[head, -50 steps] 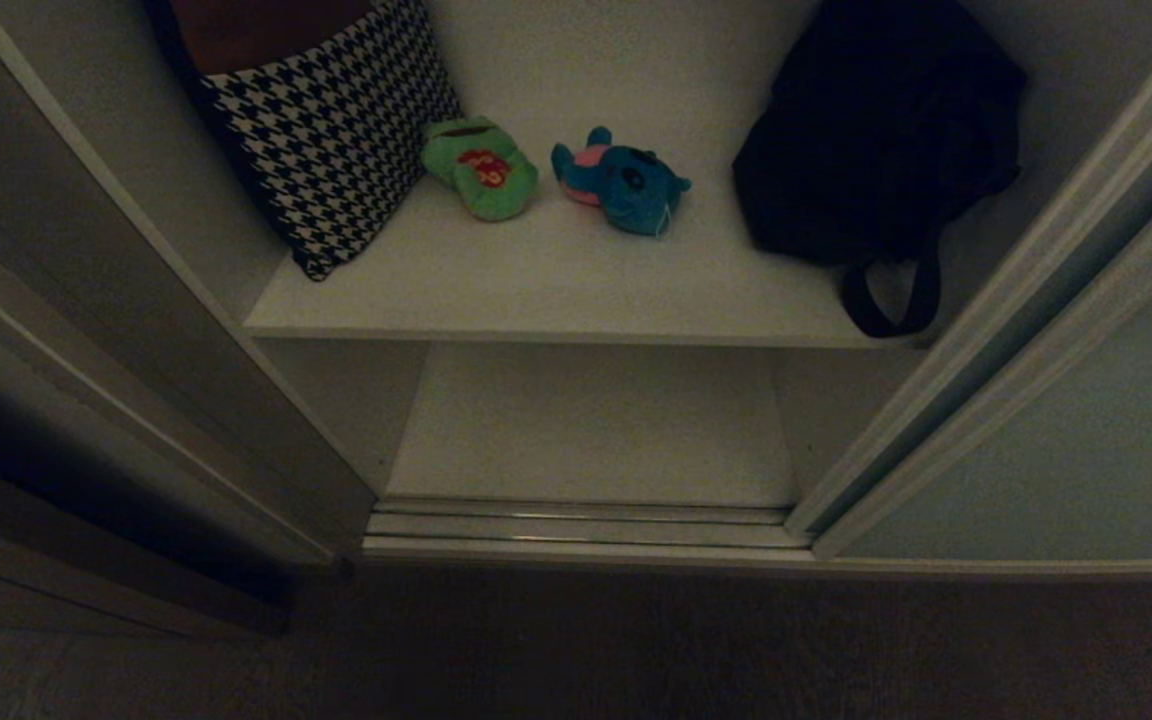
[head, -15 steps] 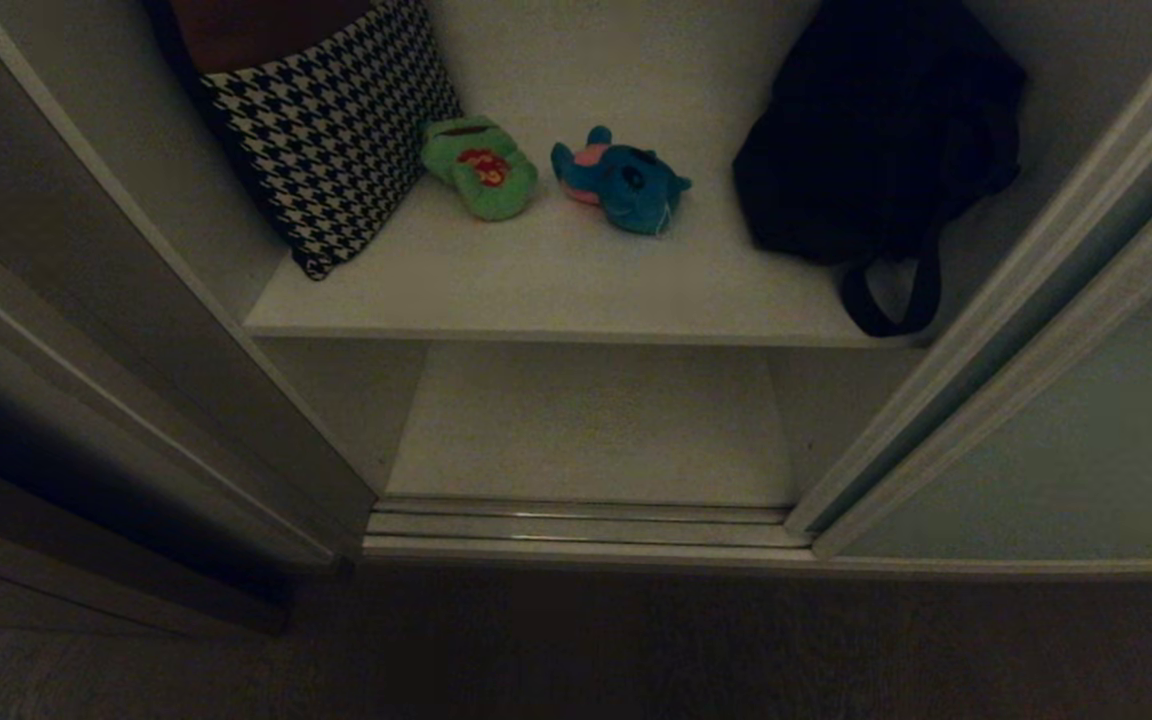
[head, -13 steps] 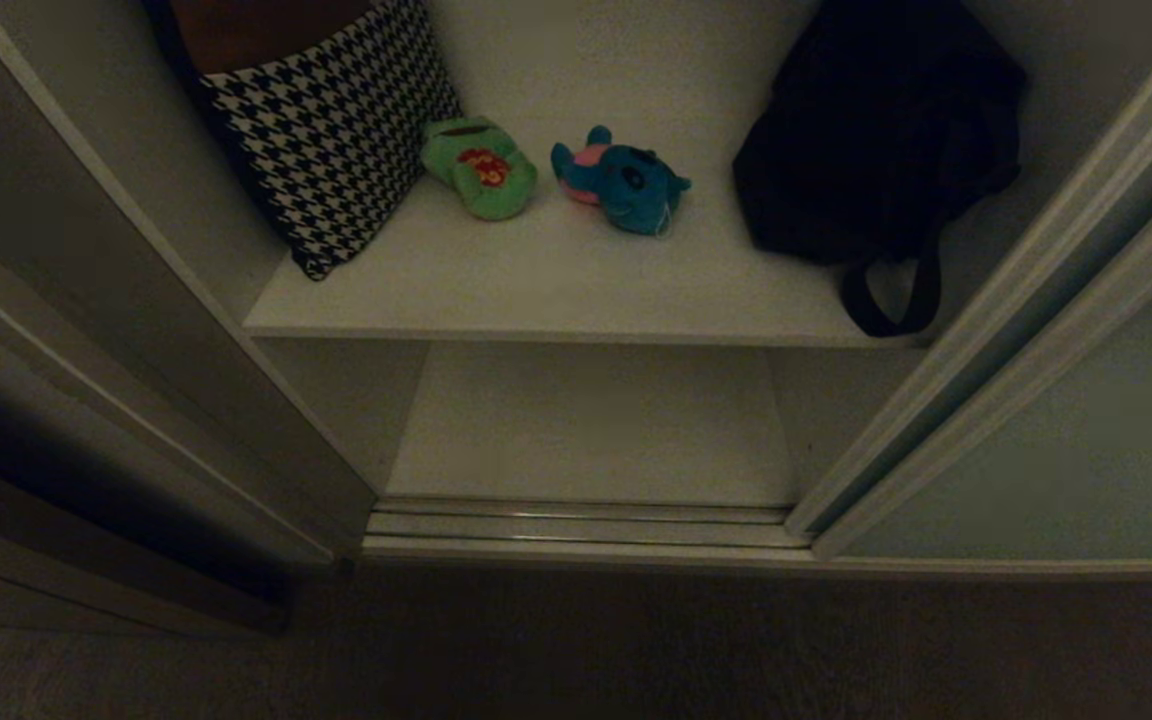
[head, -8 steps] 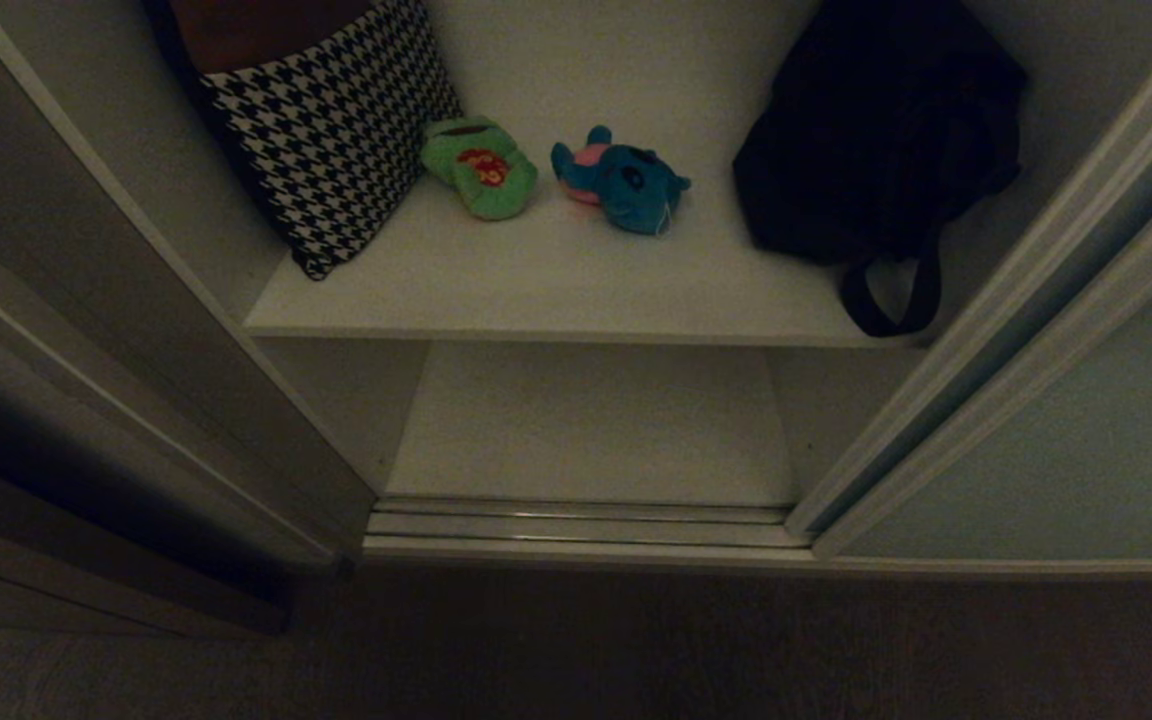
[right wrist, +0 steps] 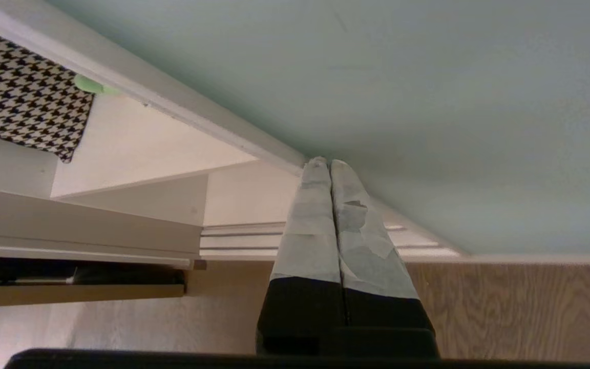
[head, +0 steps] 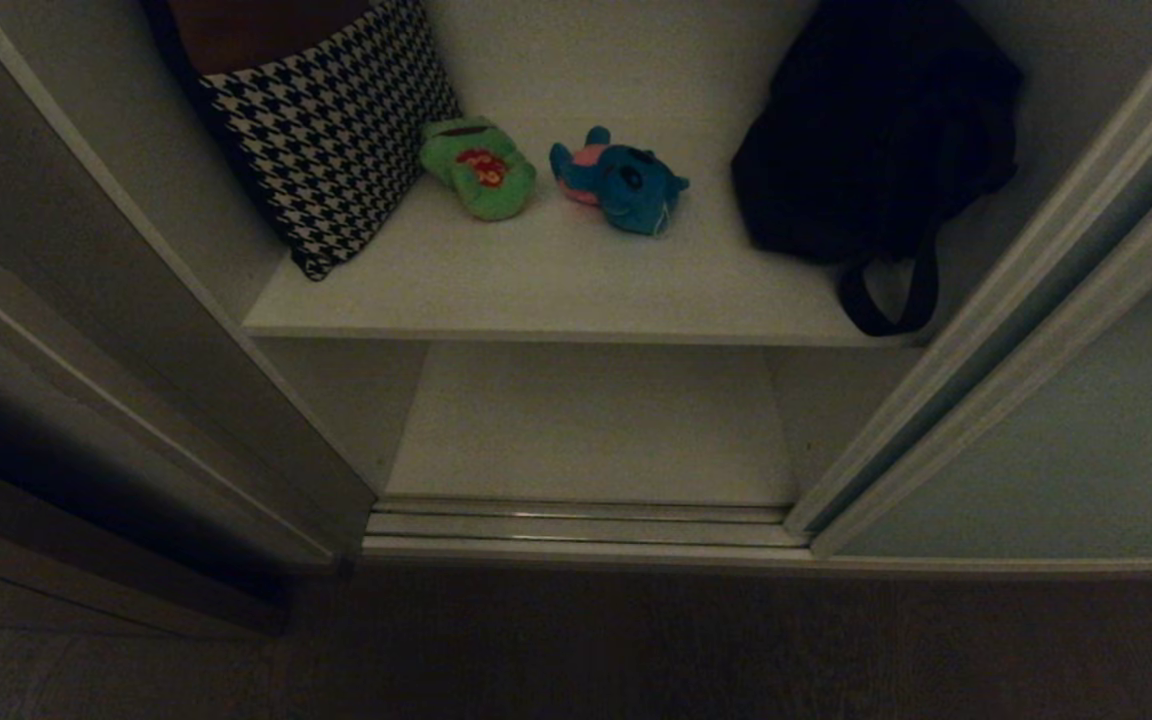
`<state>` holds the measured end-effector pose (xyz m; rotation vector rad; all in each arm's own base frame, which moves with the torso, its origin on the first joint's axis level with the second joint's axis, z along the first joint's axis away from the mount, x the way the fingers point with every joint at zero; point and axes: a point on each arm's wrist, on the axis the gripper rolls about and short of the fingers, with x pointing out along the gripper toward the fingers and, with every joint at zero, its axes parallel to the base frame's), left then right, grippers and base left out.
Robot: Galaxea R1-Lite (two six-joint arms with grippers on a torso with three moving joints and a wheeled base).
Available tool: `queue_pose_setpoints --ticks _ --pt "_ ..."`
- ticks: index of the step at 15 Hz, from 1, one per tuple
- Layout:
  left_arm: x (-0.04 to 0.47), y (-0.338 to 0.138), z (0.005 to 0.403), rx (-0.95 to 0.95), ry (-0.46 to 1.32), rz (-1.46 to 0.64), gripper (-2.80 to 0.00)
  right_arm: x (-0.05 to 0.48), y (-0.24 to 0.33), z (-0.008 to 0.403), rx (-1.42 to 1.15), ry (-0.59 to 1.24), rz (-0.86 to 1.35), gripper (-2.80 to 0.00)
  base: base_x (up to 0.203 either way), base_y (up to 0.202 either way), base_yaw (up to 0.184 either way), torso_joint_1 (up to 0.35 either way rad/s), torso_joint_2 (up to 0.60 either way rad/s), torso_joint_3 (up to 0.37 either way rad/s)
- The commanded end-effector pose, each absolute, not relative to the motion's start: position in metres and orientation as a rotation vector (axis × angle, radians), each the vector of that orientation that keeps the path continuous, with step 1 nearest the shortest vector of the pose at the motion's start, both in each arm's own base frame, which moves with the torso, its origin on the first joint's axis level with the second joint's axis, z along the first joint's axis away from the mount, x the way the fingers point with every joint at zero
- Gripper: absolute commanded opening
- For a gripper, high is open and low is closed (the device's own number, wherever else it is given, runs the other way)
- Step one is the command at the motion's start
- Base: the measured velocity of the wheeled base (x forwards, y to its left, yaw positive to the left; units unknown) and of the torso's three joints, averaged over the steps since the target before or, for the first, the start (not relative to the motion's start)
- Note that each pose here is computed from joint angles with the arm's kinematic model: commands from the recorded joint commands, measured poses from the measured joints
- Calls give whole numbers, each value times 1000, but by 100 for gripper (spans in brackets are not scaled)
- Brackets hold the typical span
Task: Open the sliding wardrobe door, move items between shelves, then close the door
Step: Close the door
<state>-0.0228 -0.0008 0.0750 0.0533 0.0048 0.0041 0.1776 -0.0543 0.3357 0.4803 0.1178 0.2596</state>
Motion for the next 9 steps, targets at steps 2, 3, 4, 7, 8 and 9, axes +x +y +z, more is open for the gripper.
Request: queue_pose_setpoints --ticks 2,3,4,7,8,9 --pt "-23 -1 75 54 6 4 -280 178 -53 336 478 112 276 -280 0 0 0 0 0 0" --pt "-23 -1 75 54 6 4 -280 178 -49 336 476 114 293 -280 0 0 0 0 0 0" --pt "-23 -1 75 54 6 4 -280 179 -42 337 474 119 326 -280 0 0 0 0 0 0" --pt "-23 -1 75 54 7 4 -280 180 -24 342 460 114 394 -280 0 0 0 0 0 0" --pt "-23 -1 75 54 6 4 -280 180 -17 342 456 115 425 -280 0 0 0 0 0 0" --pt "-23 -1 75 54 7 4 -280 178 -9 343 452 118 464 -280 0 0 0 0 0 0"
